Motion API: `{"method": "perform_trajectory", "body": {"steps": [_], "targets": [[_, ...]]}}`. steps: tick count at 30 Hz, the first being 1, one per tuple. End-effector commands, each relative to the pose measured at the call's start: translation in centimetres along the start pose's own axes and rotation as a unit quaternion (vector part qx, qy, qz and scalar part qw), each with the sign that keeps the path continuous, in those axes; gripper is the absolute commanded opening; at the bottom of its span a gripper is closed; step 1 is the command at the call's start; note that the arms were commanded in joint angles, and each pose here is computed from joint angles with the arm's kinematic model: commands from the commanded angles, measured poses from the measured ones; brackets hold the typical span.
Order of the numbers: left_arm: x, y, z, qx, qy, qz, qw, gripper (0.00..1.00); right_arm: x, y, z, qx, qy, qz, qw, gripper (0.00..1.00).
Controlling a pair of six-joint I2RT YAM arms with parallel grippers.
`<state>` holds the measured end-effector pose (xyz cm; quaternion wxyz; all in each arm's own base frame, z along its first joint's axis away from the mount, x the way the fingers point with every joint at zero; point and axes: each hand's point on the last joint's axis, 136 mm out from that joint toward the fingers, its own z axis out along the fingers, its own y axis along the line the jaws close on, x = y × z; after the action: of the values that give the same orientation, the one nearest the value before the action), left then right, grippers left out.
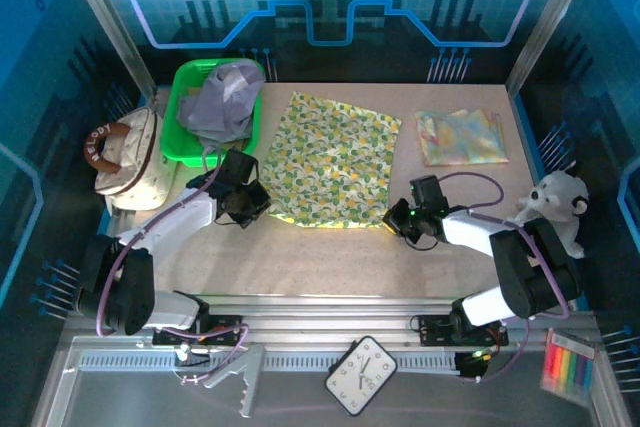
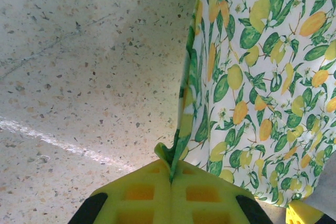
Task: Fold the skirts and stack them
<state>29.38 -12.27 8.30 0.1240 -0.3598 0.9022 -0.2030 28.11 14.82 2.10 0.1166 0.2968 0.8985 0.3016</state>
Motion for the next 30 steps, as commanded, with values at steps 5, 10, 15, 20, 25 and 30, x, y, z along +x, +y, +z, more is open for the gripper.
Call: {"method": "perform_trajectory", "body": {"steps": [5,10,15,20,25,30], "targets": [[0.5,2.5,-1.4,-0.031,-0.016,-0.008,0.999,0.0,0.9,-0.2,-2.5,0.015,-0.009,-0.025,1.0,0.0],[0.1,2.3,-4.6,-0.004,-0.053,0.007,0.999,0.0,1.6,0.4,-4.9,-0.006,-0.017,-0.037,0.999,0.0],[-1.6,-2.1,-9.7,0.084,-0.109,0.039,0.99,0.0,-0.9,4.9,-9.7,-0.048,-0.098,-0.088,0.99,0.0],[-3.7,-7.9,-12.8,0.139,-0.139,0.11,0.974,0.0,-3.8,9.1,-12.9,-0.076,-0.166,-0.131,0.974,0.0],[-7.0,-11.1,-11.4,0.127,-0.156,0.161,0.966,0.0,-7.7,11.3,-12.4,-0.079,-0.197,-0.147,0.966,0.0],[-11.1,-14.5,-9.3,0.119,-0.163,0.182,0.962,0.0,-11.3,13.6,-10.3,-0.079,-0.199,-0.169,0.962,0.0]]}}
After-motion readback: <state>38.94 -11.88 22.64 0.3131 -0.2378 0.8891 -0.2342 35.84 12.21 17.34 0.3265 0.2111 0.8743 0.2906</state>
